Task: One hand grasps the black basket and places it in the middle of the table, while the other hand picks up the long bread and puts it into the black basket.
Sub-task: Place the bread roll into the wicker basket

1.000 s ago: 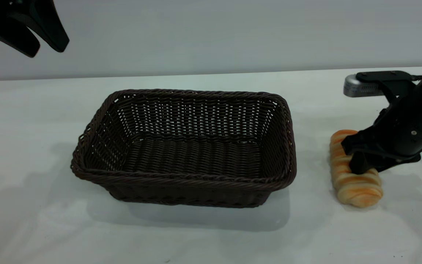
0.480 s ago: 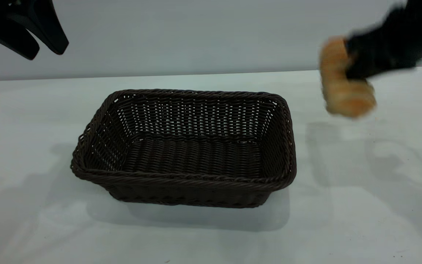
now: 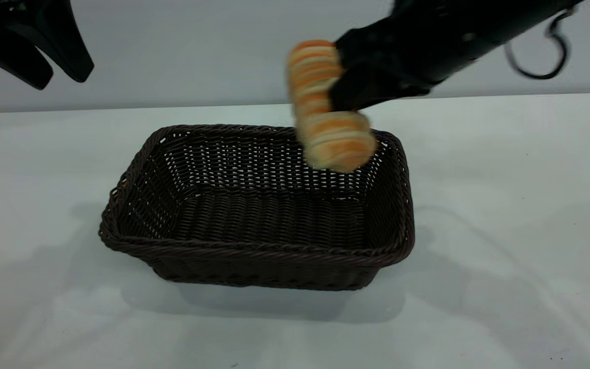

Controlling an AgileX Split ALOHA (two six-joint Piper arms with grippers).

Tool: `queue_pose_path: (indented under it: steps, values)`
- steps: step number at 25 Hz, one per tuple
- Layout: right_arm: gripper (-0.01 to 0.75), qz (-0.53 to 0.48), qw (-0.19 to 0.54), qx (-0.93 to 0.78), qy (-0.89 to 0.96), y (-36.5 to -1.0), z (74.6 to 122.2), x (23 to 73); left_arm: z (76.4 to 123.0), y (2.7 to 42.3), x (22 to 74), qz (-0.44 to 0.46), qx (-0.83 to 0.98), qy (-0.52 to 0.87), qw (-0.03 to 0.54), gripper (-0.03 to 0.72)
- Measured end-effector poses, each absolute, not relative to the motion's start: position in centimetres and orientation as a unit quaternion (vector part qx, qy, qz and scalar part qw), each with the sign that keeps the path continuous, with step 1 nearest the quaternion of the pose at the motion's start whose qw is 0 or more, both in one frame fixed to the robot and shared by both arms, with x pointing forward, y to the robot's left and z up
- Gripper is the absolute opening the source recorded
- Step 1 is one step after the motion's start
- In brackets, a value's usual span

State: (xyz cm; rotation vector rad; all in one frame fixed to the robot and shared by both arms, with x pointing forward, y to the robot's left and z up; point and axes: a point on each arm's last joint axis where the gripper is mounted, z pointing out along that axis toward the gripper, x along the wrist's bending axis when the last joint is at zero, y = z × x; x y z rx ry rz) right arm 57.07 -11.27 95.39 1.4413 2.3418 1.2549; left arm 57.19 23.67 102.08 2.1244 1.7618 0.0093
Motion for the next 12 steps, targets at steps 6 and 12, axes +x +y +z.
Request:
queue_pose_path:
  steps: [6, 12]
  values:
    - [0.280, 0.426, 0.083, 0.468, 0.770, -10.9, 95.3, 57.4, 102.0, 23.7, 57.0, -0.005, 0.758, 0.626, 0.183, 0.500]
    - [0.366, 0.391, 0.104, 0.494, 0.770, -12.1, 94.9, 57.1, 103.0, 24.3, 56.4, 0.021, 0.766, 0.621, 0.164, 0.473]
